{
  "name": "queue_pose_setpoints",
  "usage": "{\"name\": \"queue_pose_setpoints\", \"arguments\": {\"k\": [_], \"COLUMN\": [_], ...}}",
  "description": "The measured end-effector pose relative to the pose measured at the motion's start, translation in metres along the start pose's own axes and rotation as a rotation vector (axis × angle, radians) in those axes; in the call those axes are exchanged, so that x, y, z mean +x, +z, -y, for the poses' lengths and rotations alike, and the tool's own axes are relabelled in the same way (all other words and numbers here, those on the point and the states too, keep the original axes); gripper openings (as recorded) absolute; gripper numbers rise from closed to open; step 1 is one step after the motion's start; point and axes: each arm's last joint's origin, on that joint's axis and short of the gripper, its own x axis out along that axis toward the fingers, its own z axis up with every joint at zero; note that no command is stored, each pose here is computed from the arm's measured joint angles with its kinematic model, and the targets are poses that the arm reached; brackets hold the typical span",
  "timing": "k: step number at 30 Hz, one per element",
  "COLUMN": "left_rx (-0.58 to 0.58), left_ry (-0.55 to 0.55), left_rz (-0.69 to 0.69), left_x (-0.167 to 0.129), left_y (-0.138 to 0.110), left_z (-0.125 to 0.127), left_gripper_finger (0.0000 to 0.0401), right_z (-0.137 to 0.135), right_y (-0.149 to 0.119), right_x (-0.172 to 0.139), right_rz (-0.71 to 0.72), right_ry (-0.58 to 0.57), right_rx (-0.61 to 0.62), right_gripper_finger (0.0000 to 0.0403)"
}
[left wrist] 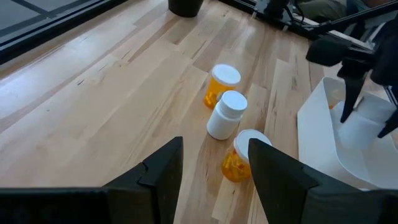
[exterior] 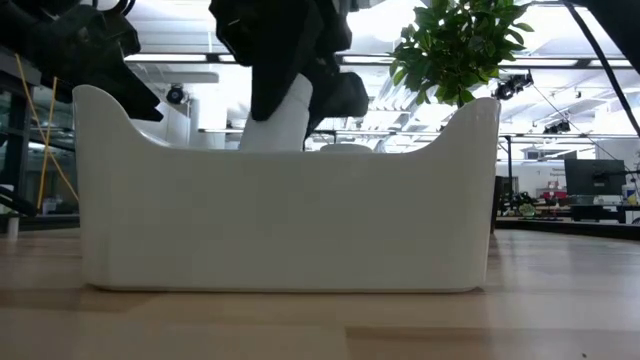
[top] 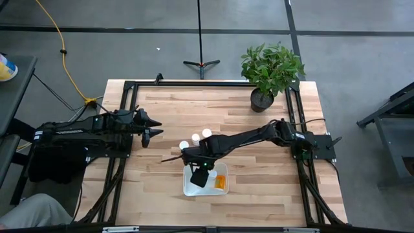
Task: Pick and place pill bottles into a basket
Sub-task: Put the right white pill bottle into the white bin
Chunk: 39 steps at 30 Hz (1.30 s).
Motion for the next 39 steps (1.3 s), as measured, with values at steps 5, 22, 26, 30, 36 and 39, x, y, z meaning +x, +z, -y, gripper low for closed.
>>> {"name": "queue_pose_setpoints", "arguments": {"k": [5,22,26,30,36,39], "left_rx": [0.000,-0.001,-0.001,-0.004,-0.004,-0.004], "left_ry": [0.000,0.000,0.000,0.000,0.000,0.001], "left_rz": [0.000,0.003,0.003,0.003,0.003,0.002], "left_x": [0.000,0.000,0.000,0.000,0.000,0.000], "left_y": [0.000,0.000,0.000,0.000,0.000,0.000], "left_z": [0.000,0.000,0.000,0.000,0.000,0.000], "left_gripper_finger": [0.0216,0.0216,0.0216,0.0216,0.0216,0.0216], "right_z": [0.002,0.007,0.012,0.014,0.014,0.015], "right_y": [-0.001,0.005,0.009,0.011,0.011,0.011], "right_x": [0.004,0.023,0.023,0.023,0.023,0.023], "right_rz": [-0.015,-0.038,-0.036,-0.032,-0.022,-0.021], "right_ry": [0.006,0.024,0.030,0.033,0.019,0.019], "right_rx": [0.000,-0.028,-0.023,-0.027,-0.035,-0.040], "right_gripper_finger": [0.0166,0.0166,0.0166,0.0166,0.0238,0.0253]}}
